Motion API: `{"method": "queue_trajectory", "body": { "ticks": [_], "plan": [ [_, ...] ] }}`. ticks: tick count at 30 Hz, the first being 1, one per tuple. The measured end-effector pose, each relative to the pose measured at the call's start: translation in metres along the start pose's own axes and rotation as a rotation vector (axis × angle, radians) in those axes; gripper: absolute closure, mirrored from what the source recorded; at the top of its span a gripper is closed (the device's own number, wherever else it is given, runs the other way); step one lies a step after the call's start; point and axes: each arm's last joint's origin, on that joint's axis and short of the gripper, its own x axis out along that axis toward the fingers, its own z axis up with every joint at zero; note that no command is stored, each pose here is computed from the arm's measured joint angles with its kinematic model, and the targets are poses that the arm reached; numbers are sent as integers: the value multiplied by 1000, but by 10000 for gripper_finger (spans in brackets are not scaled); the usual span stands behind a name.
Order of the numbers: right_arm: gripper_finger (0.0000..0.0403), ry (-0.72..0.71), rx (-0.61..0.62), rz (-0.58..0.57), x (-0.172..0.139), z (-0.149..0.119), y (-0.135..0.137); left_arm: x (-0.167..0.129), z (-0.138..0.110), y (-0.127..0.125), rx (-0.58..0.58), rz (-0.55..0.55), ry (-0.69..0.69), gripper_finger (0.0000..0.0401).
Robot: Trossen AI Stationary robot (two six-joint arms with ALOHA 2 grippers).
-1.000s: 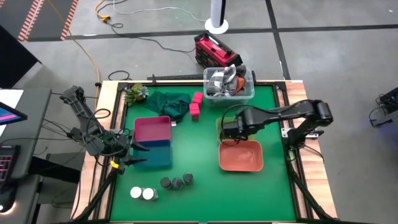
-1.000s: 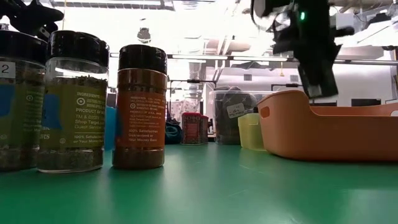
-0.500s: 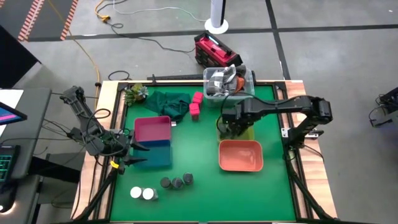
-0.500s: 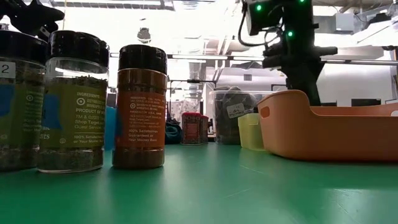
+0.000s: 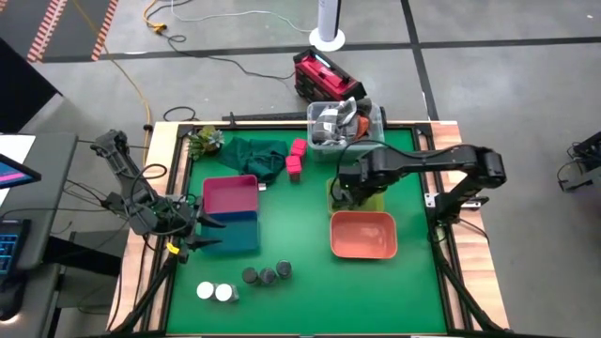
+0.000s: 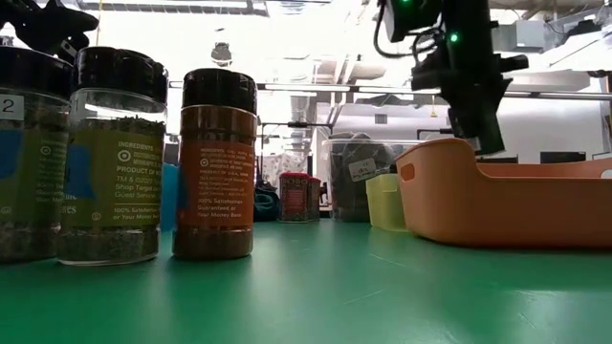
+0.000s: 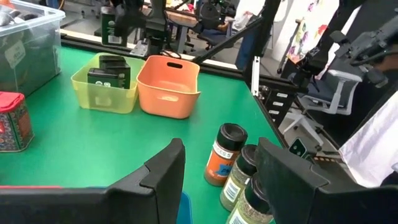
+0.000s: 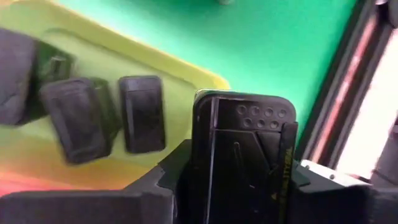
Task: Sort spices by type
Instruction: Put the black spice can into the yellow bin
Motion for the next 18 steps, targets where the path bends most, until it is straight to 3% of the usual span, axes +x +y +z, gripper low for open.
{"method": "queue_trajectory", "body": {
  "ticks": [7, 11, 18],
  "plan": [
    [242, 49, -18, -14, 28, 0, 10, 0, 0, 0, -7, -10, 5, 216],
    [242, 47, 9, 69, 37, 4, 14, 0, 0, 0, -6, -8, 7, 216],
    [242, 60, 24, 108, 41, 7, 15, 0, 0, 0, -9, -8, 7, 216]
  ]
}}
